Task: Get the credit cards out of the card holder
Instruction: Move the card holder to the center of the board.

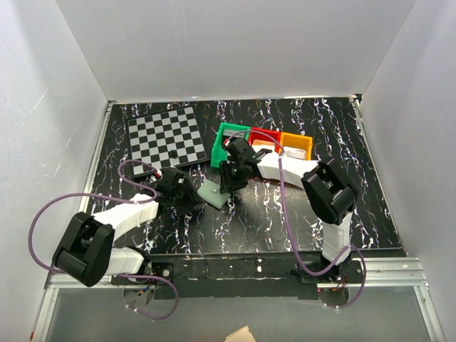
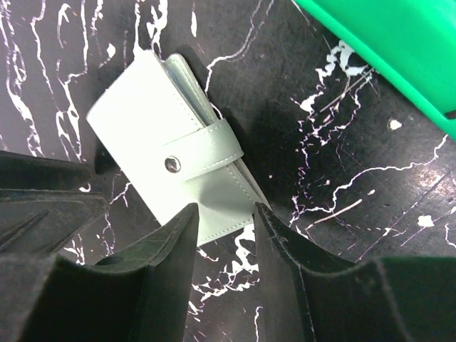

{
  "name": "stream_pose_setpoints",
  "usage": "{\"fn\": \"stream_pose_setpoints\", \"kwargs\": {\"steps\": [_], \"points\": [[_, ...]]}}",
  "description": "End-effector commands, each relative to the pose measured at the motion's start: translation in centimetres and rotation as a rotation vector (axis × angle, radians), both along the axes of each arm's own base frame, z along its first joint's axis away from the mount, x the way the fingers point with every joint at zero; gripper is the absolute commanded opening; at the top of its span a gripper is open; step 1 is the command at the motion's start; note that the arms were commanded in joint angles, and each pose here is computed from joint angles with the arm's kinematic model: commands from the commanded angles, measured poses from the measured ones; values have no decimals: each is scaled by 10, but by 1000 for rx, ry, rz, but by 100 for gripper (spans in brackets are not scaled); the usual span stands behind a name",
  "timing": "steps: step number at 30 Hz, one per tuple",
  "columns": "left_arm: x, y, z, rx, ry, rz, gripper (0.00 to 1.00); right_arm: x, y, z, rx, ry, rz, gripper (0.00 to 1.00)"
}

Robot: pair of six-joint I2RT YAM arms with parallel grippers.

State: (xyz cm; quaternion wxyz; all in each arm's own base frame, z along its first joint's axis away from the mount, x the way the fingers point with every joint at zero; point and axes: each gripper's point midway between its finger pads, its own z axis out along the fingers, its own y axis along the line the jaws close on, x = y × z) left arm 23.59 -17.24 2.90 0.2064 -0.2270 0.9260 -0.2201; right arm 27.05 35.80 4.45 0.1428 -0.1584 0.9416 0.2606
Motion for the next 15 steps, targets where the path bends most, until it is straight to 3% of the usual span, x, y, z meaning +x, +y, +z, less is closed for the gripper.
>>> {"fn": "stream_pose_setpoints", "kwargs": {"steps": [1,9,15], "points": [[18,-11,17,-38,-55,-24,50,-9,-4,-4,-2,16,19,43],[26,-23,13,-44,-42,-93,50,-44,-20,-22,-16,79,19,43],[23,-20,5,-33,-33,-98,50,-63,-33,-8,-2,64,17,43]]}}
